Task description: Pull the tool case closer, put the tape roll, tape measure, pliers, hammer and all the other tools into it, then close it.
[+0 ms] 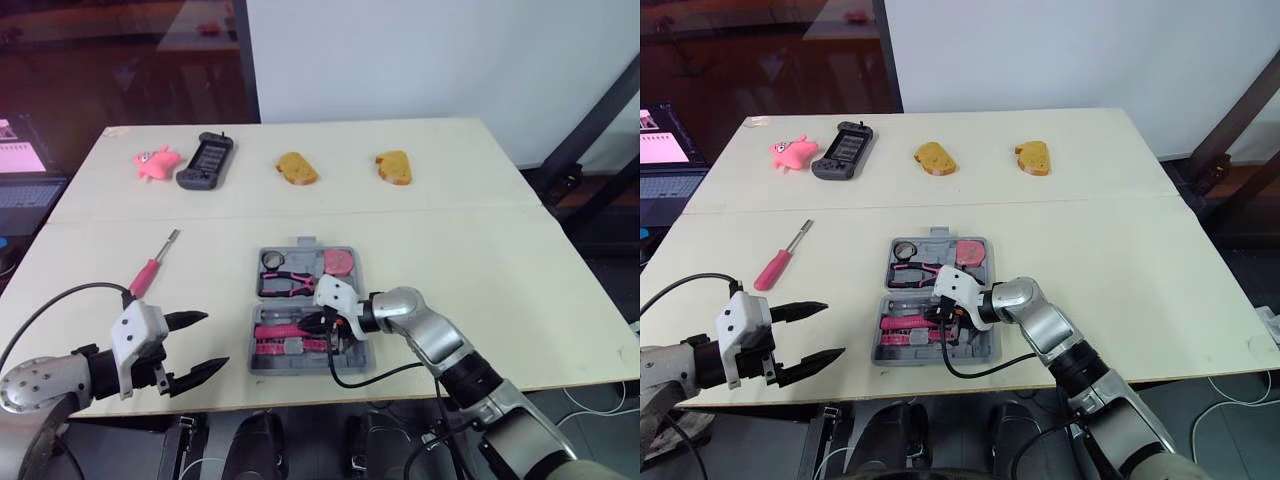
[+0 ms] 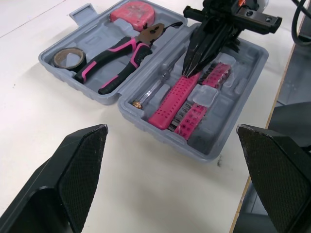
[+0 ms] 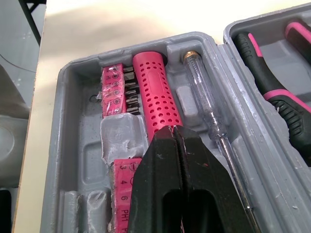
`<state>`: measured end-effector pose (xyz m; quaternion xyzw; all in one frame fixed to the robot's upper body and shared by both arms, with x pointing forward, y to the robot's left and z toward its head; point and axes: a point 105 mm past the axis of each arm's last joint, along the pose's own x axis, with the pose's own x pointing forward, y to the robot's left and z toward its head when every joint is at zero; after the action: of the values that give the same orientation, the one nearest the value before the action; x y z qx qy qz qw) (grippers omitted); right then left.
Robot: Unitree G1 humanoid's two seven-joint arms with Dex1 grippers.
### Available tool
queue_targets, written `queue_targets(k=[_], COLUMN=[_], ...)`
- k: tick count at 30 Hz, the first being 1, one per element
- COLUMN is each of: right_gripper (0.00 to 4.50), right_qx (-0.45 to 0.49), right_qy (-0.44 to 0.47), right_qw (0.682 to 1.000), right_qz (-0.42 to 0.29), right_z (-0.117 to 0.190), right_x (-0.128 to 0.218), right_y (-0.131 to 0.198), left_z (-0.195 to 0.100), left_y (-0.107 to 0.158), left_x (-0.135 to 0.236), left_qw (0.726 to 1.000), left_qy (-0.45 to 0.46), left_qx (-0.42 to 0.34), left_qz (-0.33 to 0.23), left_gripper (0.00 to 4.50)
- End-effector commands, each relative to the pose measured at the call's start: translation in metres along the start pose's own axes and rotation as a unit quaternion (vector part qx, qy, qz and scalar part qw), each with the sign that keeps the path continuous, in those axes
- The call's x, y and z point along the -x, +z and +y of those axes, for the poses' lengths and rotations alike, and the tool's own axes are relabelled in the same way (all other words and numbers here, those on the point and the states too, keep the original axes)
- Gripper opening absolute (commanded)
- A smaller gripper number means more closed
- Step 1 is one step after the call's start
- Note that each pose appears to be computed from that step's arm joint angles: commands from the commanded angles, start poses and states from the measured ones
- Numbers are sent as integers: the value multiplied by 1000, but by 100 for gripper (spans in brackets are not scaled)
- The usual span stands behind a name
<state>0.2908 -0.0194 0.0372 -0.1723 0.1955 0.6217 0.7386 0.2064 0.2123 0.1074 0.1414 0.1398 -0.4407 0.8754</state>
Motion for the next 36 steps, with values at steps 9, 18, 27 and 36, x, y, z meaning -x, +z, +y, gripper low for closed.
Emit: queue_targets(k=[9,18,27,36], right_gripper=[5,5,5,5], right_qx=[-103,-125,-96,38], right_qy=[39,46,41,6], right_qw=[989,981,984,995], right_qz=[100,141,141,-94], right_z=[23,28,23,-7], right_x=[-11,-14,-19,21], right_y=[-64,-84,-83,33], left_z=[-3,-2,-1,3], left_y=[6,5,5,7], left_x=[4,4,4,7], left_qw=[1000,1000,1000,1000], left_qy=[0,1,2,11], left_qx=[-16,-17,-19,-7], left_qz=[-2,0,2,-15], left_gripper=[450,450,450,450])
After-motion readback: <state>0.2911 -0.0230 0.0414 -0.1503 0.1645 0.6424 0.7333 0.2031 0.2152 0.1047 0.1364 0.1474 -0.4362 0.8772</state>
